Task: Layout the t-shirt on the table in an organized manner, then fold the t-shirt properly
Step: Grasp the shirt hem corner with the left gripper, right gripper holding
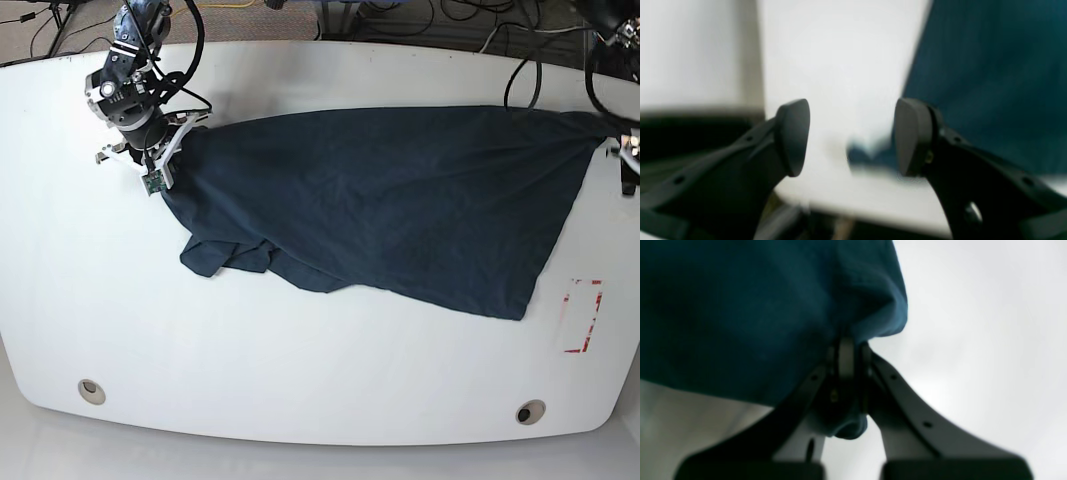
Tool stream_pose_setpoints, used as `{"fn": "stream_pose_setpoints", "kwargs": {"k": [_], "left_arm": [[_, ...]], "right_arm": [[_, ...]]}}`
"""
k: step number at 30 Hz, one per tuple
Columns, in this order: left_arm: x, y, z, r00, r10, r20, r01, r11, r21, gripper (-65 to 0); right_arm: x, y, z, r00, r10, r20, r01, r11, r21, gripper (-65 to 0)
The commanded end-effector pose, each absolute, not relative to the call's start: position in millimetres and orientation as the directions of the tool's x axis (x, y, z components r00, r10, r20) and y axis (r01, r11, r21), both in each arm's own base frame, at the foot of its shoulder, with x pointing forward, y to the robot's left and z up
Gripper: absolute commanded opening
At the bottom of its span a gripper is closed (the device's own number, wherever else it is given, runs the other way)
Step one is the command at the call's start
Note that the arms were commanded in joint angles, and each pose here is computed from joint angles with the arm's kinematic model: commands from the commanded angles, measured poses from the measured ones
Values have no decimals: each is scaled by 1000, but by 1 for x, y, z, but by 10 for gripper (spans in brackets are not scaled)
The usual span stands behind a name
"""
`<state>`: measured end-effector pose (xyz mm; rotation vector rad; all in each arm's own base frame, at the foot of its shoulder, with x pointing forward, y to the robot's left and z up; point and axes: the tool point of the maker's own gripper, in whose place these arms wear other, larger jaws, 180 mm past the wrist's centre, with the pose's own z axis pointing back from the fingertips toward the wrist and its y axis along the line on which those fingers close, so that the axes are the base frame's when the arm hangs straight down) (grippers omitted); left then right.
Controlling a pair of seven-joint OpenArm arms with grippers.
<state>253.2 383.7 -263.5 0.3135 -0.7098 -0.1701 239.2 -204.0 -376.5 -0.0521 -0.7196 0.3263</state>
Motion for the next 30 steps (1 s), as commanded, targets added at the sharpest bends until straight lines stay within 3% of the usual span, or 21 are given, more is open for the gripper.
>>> {"fn": "stream_pose_setpoints", "kwargs": {"k": [1, 6, 13, 30], "left_arm": [[285, 375, -246, 696, -308, 649, 76, 930, 360, -271], [338, 361, -243, 680, -328, 656, 116, 931, 345, -271], [405, 344, -267, 661, -255, 706, 146, 966, 212, -271], [461, 321, -342, 679, 56, 732, 103, 980, -170, -271]], "right_arm": [[248, -205, -364, 668, 316, 674, -272, 946, -175, -650], [255, -204, -359, 654, 315, 688, -268, 947, -179, -650], [259, -199, -358, 648, 298, 701, -262, 951, -163, -650], [265, -198, -353, 636, 297, 712, -259, 952, -166, -650]]}}
